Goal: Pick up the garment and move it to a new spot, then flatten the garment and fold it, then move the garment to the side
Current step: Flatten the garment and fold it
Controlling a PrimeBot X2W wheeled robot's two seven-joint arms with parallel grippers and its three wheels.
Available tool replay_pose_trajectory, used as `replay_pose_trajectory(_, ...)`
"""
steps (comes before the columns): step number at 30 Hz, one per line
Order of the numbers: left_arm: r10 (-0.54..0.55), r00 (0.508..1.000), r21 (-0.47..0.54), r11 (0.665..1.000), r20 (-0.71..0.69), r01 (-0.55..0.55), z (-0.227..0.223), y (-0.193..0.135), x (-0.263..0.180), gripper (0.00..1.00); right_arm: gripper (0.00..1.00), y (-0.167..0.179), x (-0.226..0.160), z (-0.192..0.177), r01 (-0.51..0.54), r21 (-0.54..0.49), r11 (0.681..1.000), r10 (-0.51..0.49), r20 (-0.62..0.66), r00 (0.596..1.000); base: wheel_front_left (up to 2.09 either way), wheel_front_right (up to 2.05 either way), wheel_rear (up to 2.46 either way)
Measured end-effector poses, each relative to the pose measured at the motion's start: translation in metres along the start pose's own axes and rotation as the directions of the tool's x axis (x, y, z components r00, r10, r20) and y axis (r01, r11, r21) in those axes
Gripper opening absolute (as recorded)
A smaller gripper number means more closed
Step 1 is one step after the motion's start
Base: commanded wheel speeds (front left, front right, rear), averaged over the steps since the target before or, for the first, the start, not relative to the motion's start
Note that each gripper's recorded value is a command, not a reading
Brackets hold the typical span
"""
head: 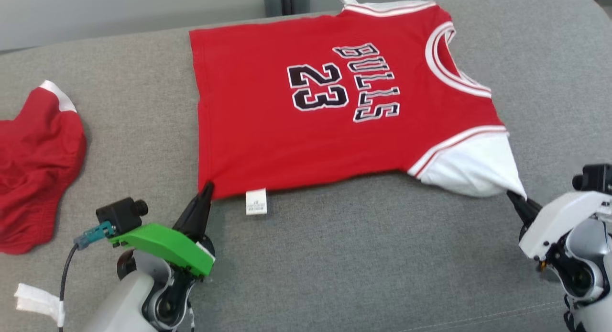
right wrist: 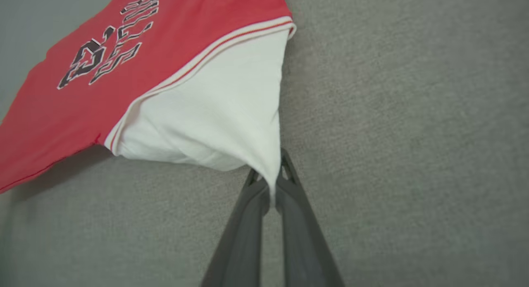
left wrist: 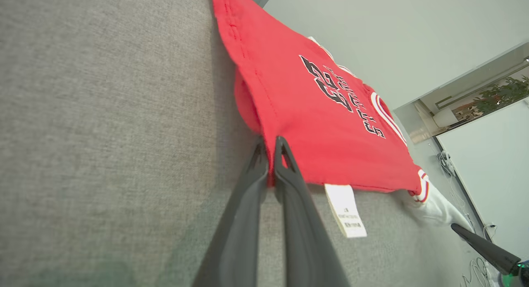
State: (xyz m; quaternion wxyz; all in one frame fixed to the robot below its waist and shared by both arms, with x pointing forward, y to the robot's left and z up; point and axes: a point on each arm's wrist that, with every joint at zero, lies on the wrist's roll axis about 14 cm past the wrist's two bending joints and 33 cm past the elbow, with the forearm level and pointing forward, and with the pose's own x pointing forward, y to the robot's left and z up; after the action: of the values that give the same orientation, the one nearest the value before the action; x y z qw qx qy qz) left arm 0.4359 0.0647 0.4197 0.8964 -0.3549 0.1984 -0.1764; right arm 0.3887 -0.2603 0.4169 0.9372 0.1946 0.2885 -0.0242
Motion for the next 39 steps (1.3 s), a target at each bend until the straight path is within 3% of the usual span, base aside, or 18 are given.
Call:
replay_pose_trajectory(6, 0.052, 0.998, 0.067, 0.997, -0.047, -0.049, -0.010, 0.013, -0.032, 0.00, 0.00, 0.014, -0.046, -0.037, 0.026, 0.017, 1.000, -0.024, -0.120, 0.992, 0.00, 0.00, 0.00)
replay_pose_trajectory(13, 0.138, 0.979, 0.110, 0.987, -0.153, -0.122, -0.036, 0.030, -0.061, 0.00, 0.00, 0.008, -0.077, -0.061, 0.076, 0.006, 0.997, -0.072, -0.252, 0.965, 0.00, 0.00, 0.00)
replay_pose_trajectory(17, 0.131, 0.979, 0.099, 0.988, -0.153, -0.116, -0.037, 0.024, -0.067, 0.00, 0.00, 0.007, -0.082, -0.048, 0.081, -0.009, 0.997, -0.081, -0.216, 0.973, 0.00, 0.00, 0.00)
replay_pose_trajectory(29, 0.050, 0.994, 0.051, 0.998, -0.098, -0.045, -0.007, -0.012, -0.040, 0.00, 0.00, 0.053, -0.038, 0.017, -0.022, -0.099, 0.995, 0.018, -0.046, 0.999, 0.00, 0.00, 0.00)
replay_pose_trajectory(39, 0.143, 0.982, 0.058, 0.989, -0.123, -0.137, 0.011, 0.005, 0.005, 0.00, 0.00, 0.079, 0.022, 0.058, -0.085, -0.160, 0.983, 0.088, 0.011, 0.996, 0.00, 0.00, 0.00)
